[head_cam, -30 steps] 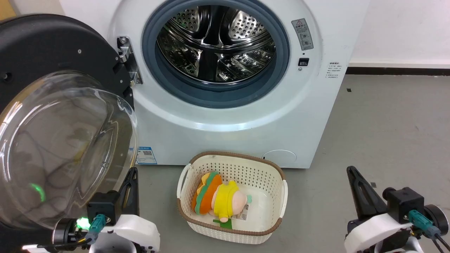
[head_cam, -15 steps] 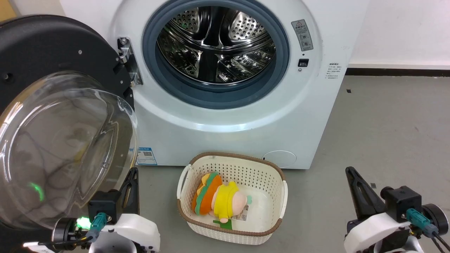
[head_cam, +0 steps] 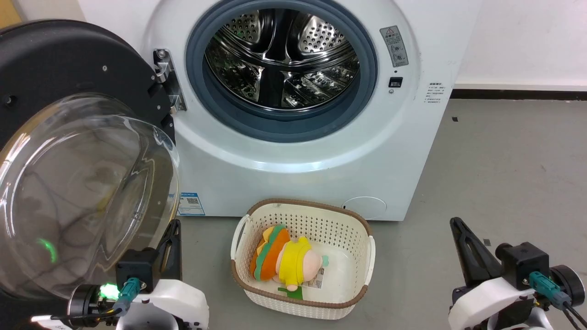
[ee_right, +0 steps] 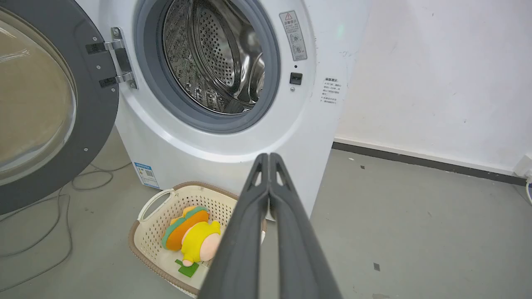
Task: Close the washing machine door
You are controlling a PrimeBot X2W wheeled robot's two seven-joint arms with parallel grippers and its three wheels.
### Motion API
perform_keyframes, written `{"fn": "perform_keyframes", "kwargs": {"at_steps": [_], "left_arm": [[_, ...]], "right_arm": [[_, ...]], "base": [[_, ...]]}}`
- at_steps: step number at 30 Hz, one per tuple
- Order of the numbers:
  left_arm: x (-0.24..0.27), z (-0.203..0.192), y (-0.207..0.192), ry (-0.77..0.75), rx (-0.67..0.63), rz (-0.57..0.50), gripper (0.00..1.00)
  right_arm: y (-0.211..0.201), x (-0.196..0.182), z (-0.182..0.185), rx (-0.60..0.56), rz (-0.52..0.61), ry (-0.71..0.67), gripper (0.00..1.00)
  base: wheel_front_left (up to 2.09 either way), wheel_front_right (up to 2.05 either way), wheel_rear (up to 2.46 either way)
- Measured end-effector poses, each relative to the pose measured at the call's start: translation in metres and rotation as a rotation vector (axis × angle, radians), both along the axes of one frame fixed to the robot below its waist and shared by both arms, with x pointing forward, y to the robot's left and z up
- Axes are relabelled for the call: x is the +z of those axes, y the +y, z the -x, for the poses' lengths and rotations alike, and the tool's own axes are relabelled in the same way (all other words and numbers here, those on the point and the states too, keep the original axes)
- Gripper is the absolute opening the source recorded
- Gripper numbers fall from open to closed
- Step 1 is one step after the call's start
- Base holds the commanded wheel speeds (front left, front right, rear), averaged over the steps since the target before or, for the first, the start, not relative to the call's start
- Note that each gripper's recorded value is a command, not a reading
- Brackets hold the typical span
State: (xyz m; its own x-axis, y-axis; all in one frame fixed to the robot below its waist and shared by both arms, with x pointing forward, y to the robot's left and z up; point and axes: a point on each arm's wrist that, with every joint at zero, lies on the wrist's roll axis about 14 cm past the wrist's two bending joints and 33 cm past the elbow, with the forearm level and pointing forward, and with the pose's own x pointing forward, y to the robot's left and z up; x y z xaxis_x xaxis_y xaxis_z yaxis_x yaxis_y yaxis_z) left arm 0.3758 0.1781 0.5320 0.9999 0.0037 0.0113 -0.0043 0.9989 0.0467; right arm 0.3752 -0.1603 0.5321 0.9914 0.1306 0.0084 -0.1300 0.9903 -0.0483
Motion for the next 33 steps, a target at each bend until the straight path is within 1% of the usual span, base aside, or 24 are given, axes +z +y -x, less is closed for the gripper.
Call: {"fn": "perform_keyframes", "kwargs": {"at_steps": [3, 4, 16, 17, 18, 19, 27, 33], "left_arm": [[0.000, 0.000, 0.000, 0.000, 0.000, 0.000, 0.00], [0.000, 0.000, 0.000, 0.000, 0.000, 0.000, 1.00], [0.001, 0.000, 0.001, -0.007, 0.009, 0.001, 1.00], [0.001, 0.000, 0.001, -0.008, 0.009, 0.001, 0.67], [0.001, 0.000, 0.001, -0.009, 0.009, 0.001, 0.25], [0.001, 0.000, 0.001, -0.010, 0.013, 0.001, 0.00], [0.012, -0.001, 0.006, -0.054, 0.029, 0.001, 0.00], [0.032, -0.003, 0.016, -0.121, 0.055, 0.016, 0.00]], "right_arm": [[0.000, 0.000, 0.000, 0.000, 0.000, 0.000, 0.00], [0.000, 0.000, 0.000, 0.001, 0.000, 0.000, 1.00], [-0.003, 0.001, -0.001, -0.007, -0.012, -0.006, 1.00], [-0.003, 0.001, -0.001, -0.009, -0.012, -0.008, 1.00], [-0.004, 0.001, -0.001, -0.010, -0.013, -0.009, 1.00], [-0.004, 0.001, -0.001, -0.011, -0.015, -0.011, 1.00], [-0.005, 0.003, -0.003, -0.012, -0.026, -0.024, 1.00], [0.000, 0.005, -0.007, 0.001, -0.032, -0.036, 1.00]], "base": [[0.00, 0.00, 0.00], [0.00, 0.00, 0.00], [0.00, 0.00, 0.00], [0.00, 0.00, 0.00], [0.00, 0.00, 0.00], [0.00, 0.00, 0.00], [0.00, 0.00, 0.00], [0.00, 0.00, 0.00]]}}
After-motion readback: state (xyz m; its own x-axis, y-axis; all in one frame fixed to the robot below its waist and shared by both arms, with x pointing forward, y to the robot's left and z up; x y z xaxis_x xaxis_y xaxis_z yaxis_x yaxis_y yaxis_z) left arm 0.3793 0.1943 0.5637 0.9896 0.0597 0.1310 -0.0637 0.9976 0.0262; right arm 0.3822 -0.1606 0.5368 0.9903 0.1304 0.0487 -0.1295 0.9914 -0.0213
